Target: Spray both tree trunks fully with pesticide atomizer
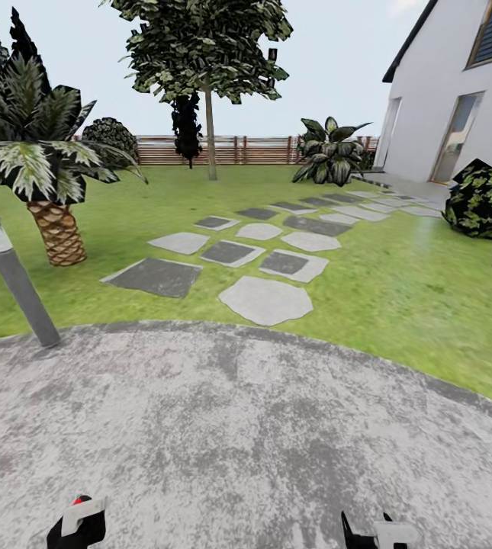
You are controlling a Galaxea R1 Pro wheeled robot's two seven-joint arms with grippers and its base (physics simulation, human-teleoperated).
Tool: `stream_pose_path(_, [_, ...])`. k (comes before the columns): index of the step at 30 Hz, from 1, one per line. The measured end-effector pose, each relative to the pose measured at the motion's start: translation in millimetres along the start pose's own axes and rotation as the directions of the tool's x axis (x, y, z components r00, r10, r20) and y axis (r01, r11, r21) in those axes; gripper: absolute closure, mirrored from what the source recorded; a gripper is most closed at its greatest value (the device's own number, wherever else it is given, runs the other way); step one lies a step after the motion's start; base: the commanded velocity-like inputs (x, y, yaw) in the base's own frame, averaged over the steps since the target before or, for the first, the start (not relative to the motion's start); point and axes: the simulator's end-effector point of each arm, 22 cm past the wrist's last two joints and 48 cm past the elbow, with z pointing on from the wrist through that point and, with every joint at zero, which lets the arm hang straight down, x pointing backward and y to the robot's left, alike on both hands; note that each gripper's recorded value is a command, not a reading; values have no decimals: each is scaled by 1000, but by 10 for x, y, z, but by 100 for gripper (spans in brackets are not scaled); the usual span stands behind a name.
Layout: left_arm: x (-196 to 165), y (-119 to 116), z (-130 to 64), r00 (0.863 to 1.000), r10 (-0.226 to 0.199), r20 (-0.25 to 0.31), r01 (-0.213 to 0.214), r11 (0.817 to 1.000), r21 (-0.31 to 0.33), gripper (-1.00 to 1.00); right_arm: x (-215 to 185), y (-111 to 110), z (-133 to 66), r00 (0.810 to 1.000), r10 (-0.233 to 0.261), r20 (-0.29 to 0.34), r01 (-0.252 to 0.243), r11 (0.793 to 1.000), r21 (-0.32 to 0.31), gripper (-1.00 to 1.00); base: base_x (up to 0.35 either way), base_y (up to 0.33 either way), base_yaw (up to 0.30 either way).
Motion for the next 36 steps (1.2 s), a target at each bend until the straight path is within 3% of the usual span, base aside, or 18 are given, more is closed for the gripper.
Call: stream_pose_path(36, [0, -1, 0, 1000, 0, 0, 0, 1000, 0, 100, 0, 1, 0, 1000, 0, 0, 0, 1000, 0, -100, 334, 94, 0])
